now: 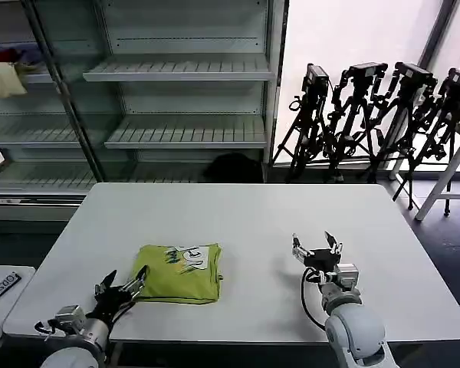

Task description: Fold and organize the clothes.

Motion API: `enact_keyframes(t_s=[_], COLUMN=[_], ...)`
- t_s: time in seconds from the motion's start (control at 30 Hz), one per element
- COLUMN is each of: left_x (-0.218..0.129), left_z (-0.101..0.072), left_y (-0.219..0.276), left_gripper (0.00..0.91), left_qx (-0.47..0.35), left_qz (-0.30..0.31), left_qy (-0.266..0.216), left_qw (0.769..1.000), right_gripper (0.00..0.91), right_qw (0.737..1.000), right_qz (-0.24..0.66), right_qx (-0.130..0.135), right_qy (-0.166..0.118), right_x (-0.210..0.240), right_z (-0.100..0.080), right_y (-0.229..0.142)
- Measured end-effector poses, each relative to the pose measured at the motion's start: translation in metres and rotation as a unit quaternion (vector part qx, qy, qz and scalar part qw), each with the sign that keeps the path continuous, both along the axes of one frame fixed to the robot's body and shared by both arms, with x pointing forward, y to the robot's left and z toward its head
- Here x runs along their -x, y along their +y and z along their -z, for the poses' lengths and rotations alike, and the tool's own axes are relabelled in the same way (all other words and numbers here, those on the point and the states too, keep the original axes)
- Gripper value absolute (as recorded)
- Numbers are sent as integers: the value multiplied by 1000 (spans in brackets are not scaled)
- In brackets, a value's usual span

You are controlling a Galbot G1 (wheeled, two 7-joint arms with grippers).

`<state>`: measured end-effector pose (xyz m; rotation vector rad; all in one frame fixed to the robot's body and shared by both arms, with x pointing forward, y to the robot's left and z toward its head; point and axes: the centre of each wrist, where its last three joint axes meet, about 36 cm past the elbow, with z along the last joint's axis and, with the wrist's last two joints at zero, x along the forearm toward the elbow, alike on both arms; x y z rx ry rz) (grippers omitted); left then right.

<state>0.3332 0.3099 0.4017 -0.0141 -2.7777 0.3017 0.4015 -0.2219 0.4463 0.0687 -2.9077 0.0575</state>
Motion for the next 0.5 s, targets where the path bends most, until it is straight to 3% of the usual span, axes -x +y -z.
enact_keyframes(t_s=[0.07, 0.2, 0.27, 0.4, 0.5], left_x=[0, 0, 0, 1, 2], left_z=[2, 3, 3, 2, 3], left_y=[-2, -5, -8, -13, -16], left_gripper=[383, 262, 131, 20, 20], left_qx=[-3, -5, -3, 1, 5], left_qz=[1, 4, 7, 13, 16], left_qy=[2, 2, 0, -1, -1], left_qw=[1000, 1000, 1000, 1000, 1000], right_gripper=[907, 907, 907, 907, 907], right_qw=[1000, 1000, 1000, 1000, 1000], right_qz=[0, -1, -1, 0, 1], right_qx=[0, 0, 0, 0, 1], right_qy=[1, 2, 1, 1, 1], right_x=[0, -1, -1, -1, -1], right_z=[1, 2, 1, 1, 1], right_y=[1, 2, 2, 2, 1])
